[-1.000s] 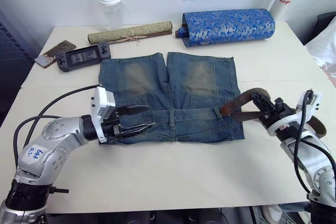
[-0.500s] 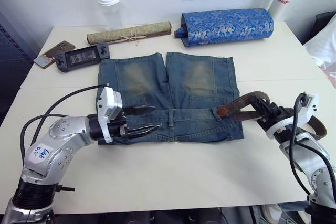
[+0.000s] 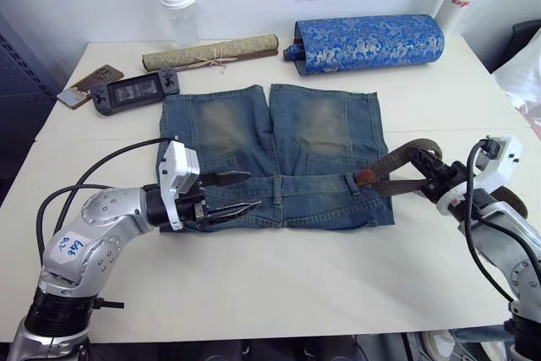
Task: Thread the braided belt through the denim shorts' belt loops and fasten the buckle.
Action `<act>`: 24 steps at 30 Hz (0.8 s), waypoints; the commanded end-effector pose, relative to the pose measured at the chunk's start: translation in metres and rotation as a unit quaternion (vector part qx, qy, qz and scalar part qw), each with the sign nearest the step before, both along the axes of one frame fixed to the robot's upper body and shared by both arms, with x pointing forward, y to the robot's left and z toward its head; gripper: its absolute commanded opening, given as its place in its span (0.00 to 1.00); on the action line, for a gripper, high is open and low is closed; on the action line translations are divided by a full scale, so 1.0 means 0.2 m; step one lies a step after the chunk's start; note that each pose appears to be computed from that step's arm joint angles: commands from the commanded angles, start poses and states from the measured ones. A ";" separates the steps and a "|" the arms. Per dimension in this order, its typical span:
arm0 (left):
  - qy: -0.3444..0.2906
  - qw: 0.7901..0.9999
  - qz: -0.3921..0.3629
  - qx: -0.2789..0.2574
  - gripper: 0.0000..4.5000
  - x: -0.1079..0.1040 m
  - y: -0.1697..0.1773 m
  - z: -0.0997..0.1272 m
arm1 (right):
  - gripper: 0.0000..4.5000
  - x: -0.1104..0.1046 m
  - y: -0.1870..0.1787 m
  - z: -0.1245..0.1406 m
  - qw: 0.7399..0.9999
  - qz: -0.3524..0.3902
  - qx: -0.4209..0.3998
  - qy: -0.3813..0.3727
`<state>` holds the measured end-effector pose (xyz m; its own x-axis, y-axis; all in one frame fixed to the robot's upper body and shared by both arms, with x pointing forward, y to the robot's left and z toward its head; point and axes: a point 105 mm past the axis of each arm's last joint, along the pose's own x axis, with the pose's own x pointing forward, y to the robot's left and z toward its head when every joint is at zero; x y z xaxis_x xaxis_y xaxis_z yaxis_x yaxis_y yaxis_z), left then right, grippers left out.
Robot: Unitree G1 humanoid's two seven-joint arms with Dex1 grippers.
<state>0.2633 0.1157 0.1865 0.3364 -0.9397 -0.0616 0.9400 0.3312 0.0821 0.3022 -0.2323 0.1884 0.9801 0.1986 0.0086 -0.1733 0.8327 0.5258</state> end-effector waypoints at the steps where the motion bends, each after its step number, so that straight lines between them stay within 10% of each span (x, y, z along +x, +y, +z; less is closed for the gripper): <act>1: -0.012 1.000 -0.006 0.001 0.71 -0.01 -0.01 0.02 | 0.00 -0.03 0.00 0.06 1.000 0.006 -0.018 -0.021; 24: 0.002 1.000 -0.028 -0.004 0.71 -0.05 -0.08 0.00 | 0.00 -0.01 0.12 -0.23 0.994 0.013 -0.001 0.109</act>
